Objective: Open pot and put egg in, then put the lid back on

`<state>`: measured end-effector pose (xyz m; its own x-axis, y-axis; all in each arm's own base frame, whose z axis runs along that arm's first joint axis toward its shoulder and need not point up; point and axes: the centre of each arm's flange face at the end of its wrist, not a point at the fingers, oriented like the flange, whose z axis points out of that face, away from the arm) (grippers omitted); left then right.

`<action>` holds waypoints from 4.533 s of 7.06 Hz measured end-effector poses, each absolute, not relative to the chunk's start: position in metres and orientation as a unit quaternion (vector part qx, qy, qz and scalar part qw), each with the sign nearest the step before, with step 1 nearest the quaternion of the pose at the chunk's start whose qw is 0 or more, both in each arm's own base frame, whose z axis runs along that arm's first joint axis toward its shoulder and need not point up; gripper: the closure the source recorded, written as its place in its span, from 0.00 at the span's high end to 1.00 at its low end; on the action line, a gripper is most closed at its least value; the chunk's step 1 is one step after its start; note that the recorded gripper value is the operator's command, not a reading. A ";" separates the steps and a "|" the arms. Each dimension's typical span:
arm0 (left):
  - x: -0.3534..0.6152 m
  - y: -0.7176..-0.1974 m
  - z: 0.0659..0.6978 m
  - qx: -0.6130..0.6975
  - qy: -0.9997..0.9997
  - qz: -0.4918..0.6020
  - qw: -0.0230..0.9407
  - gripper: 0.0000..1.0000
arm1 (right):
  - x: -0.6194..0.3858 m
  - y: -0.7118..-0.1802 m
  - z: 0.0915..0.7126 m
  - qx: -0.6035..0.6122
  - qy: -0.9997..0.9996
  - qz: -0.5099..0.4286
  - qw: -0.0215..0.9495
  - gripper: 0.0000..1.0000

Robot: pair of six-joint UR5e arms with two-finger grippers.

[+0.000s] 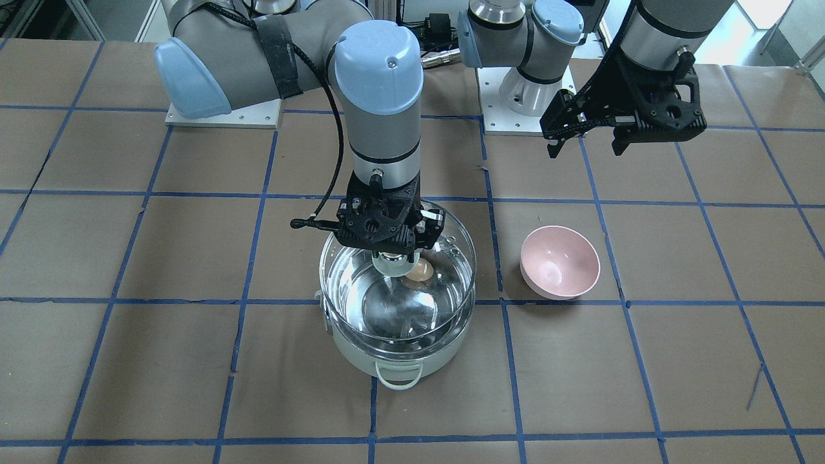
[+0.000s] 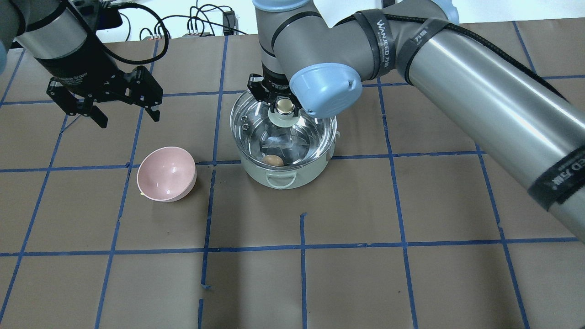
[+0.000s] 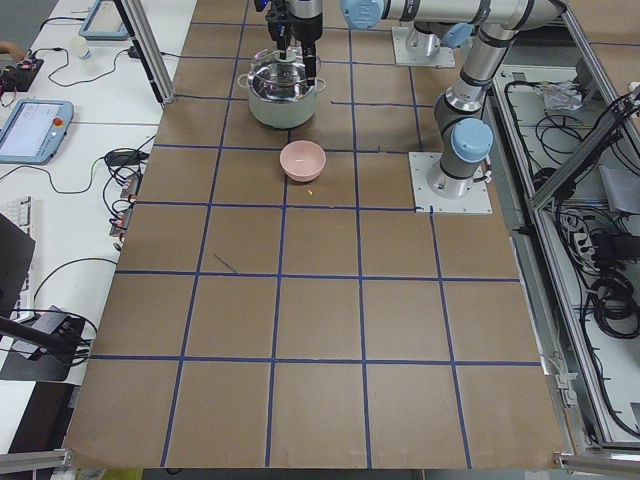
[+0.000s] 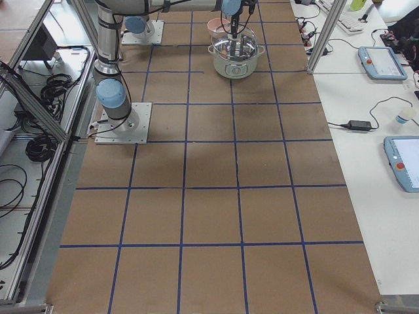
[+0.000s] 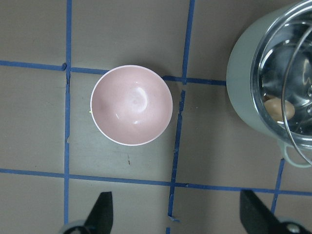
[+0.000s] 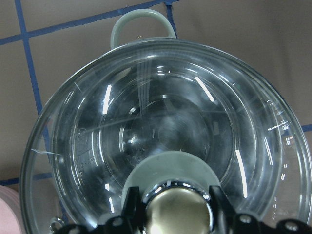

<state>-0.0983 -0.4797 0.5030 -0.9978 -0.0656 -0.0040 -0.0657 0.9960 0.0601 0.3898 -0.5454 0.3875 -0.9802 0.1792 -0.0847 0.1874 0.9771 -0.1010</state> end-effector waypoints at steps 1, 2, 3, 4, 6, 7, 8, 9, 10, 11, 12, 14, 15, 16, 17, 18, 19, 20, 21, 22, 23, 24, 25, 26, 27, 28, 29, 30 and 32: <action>-0.100 -0.478 0.502 -0.024 0.999 0.038 0.004 1.00 | 0.393 -0.548 0.380 0.091 0.994 -0.053 0.036 0.19; -0.101 -0.478 0.503 -0.021 0.999 0.040 0.006 1.00 | 0.396 -0.550 0.376 0.088 0.994 -0.052 0.034 0.21; -0.101 -0.479 0.506 -0.020 0.999 0.037 0.007 1.00 | 0.396 -0.551 0.373 0.084 0.995 -0.052 0.031 0.22; -0.101 -0.481 0.510 -0.020 0.999 0.032 0.008 1.00 | 0.396 -0.551 0.372 0.082 0.995 -0.052 0.030 0.22; -0.101 -0.484 0.518 -0.020 1.000 0.020 0.009 1.00 | 0.398 -0.555 0.371 0.081 0.994 -0.062 0.035 0.23; -0.101 -0.484 0.520 -0.020 1.000 0.019 0.009 1.00 | 0.399 -0.558 0.369 0.081 0.994 -0.068 0.038 0.29; -0.102 -0.484 0.520 -0.019 1.000 0.018 0.009 1.00 | 0.400 -0.559 0.367 0.081 0.993 -0.071 0.039 0.40; -0.102 -0.484 0.520 -0.020 1.000 0.018 0.009 1.00 | 0.400 -0.559 0.367 0.081 0.993 -0.073 0.037 0.51; -0.102 -0.484 0.518 -0.022 1.000 0.019 0.007 1.00 | 0.398 -0.559 0.367 0.083 0.993 -0.076 0.032 0.64; -0.102 -0.484 0.518 -0.023 1.000 0.019 0.006 1.00 | 0.396 -0.558 0.368 0.084 0.993 -0.079 0.026 0.66; -0.102 -0.484 0.518 -0.024 1.000 0.019 0.007 1.00 | 0.396 -0.558 0.368 0.085 0.993 -0.080 0.024 0.68; -0.099 -0.485 0.517 -0.027 0.999 0.014 0.009 1.00 | 0.395 -0.558 0.368 0.086 0.993 -0.081 0.023 0.71; -0.099 -0.486 0.516 -0.028 0.999 0.012 0.009 1.00 | 0.394 -0.558 0.370 0.085 0.993 -0.082 0.023 0.71; -0.098 -0.486 0.516 -0.029 0.999 0.011 0.009 1.00 | 0.393 -0.557 0.375 0.083 0.993 -0.085 0.025 0.71; -0.099 -0.485 0.516 -0.029 0.999 0.011 0.008 1.00 | 0.392 -0.554 0.379 0.081 0.992 -0.088 0.027 0.71; -0.099 -0.485 0.516 -0.028 1.000 0.010 0.009 1.00 | 0.391 -0.551 0.376 0.082 0.993 -0.084 0.028 0.71; -0.099 -0.485 0.516 -0.028 1.000 0.010 0.010 1.00 | 0.391 -0.549 0.369 0.081 0.993 -0.081 0.030 0.71; -0.100 -0.484 0.516 -0.028 1.000 0.010 0.010 1.00 | 0.391 -0.548 0.362 0.081 0.993 -0.082 0.033 0.71; -0.100 -0.484 0.516 -0.027 1.000 0.011 0.010 1.00 | 0.392 -0.547 0.357 0.082 0.992 -0.082 0.038 0.71; -0.100 -0.484 0.515 -0.027 1.000 0.011 0.011 1.00 | 0.394 -0.546 0.355 0.083 0.992 -0.080 0.047 0.71; -0.100 -0.484 0.515 -0.027 1.000 0.012 0.011 1.00 | 0.395 -0.546 0.355 0.084 0.992 -0.079 0.053 0.71; -0.100 -0.484 0.515 -0.027 1.000 0.012 0.010 1.00 | 0.396 -0.545 0.357 0.084 0.992 -0.079 0.057 0.71; -0.100 -0.484 0.515 -0.027 1.000 0.012 0.010 1.00 | 0.398 -0.544 0.358 0.082 0.992 -0.081 0.059 0.71; -0.100 -0.484 0.515 -0.027 1.000 0.012 0.009 1.00 | 0.401 -0.542 0.359 0.080 0.992 -0.082 0.060 0.71; -0.100 -0.484 0.515 -0.027 1.000 0.011 0.009 1.00 | 0.405 -0.540 0.359 0.077 0.992 -0.082 0.061 0.71; -0.101 -0.483 0.516 -0.027 1.000 0.011 0.009 1.00 | 0.408 -0.537 0.361 0.074 0.992 -0.083 0.062 0.71; -0.101 -0.482 0.516 -0.026 1.000 0.010 0.009 1.00 | 0.410 -0.536 0.364 0.070 0.992 -0.086 0.063 0.71; -0.101 -0.482 0.517 -0.026 1.000 0.009 0.008 1.00 | 0.409 -0.538 0.373 0.067 0.991 -0.093 0.064 0.71; -0.101 -0.482 0.517 -0.026 1.000 0.009 0.008 1.00 | 0.383 -0.538 0.414 0.076 0.989 -0.109 0.065 0.72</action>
<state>-0.1015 -0.4819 0.5170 -0.9985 -0.0523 -0.0172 -0.0526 0.9985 0.0177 0.3831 -0.5384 0.4139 -0.9799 0.1359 -0.1459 0.1644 0.9647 -0.2056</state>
